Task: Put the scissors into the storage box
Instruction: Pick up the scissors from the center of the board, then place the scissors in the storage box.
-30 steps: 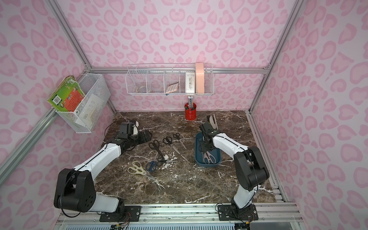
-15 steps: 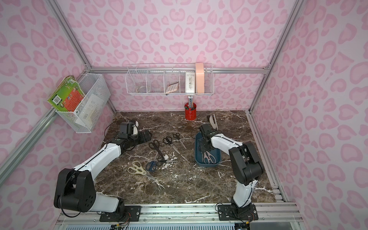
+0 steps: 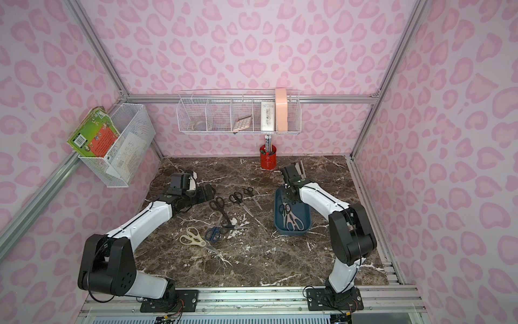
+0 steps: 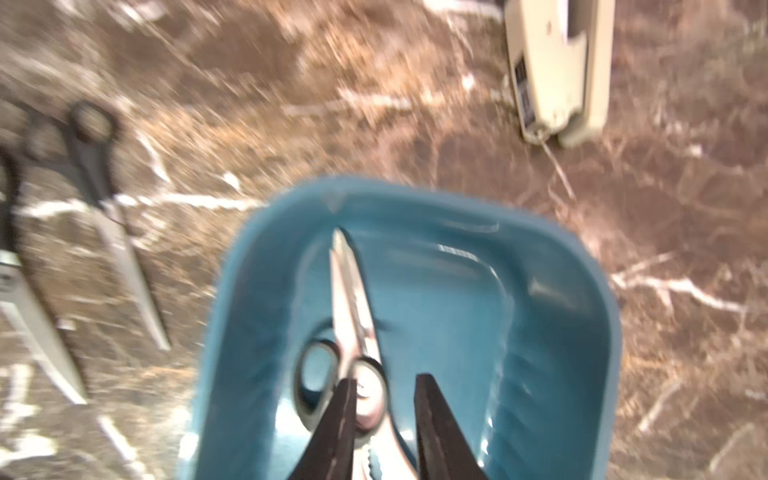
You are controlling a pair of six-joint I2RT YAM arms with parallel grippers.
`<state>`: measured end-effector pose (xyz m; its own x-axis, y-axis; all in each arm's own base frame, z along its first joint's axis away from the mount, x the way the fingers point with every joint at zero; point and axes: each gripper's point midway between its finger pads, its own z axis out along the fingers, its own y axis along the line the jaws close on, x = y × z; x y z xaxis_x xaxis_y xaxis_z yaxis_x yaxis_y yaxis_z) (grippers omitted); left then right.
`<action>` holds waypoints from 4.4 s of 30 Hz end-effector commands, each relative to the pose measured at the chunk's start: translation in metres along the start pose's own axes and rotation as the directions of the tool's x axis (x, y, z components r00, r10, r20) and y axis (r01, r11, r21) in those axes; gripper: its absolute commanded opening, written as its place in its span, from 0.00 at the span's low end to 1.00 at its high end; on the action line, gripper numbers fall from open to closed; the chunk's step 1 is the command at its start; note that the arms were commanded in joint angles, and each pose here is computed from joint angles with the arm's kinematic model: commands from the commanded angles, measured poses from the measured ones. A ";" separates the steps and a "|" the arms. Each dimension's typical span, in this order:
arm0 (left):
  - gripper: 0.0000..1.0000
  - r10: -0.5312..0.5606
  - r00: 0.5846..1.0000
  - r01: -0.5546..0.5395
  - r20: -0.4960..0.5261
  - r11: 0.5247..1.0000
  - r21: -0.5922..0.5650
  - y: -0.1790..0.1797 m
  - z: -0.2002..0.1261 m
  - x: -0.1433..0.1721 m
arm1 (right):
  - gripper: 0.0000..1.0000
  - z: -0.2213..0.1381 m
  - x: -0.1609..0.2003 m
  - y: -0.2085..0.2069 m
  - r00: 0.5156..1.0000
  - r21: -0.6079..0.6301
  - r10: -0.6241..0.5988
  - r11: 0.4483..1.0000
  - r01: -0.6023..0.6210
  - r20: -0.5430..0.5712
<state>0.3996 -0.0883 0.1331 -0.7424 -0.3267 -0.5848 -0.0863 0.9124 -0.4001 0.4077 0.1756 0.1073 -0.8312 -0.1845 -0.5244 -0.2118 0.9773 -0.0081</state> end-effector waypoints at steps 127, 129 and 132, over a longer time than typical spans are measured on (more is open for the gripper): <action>0.98 -0.102 0.986 0.113 -0.133 0.990 0.079 -0.016 0.017 0.039 | 0.00 -0.038 0.015 -0.021 0.996 -0.021 -0.087 0.996 0.086 -0.028; 0.98 -0.095 0.986 0.106 -0.138 0.991 0.078 -0.017 0.017 0.041 | 0.00 -0.035 0.024 -0.030 0.995 -0.005 -0.090 0.996 0.090 -0.043; 0.98 -0.076 0.987 0.087 -0.139 0.994 0.072 -0.019 0.017 0.043 | 0.00 -0.028 0.035 -0.040 0.994 0.012 -0.093 0.996 0.094 -0.059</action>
<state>0.3802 -0.1231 0.1031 -0.8183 -0.3804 -0.4310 -0.1229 0.8482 -0.5152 0.3672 0.1345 0.1143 -0.8536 -0.2685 -0.4464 -0.2812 0.9589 -0.0391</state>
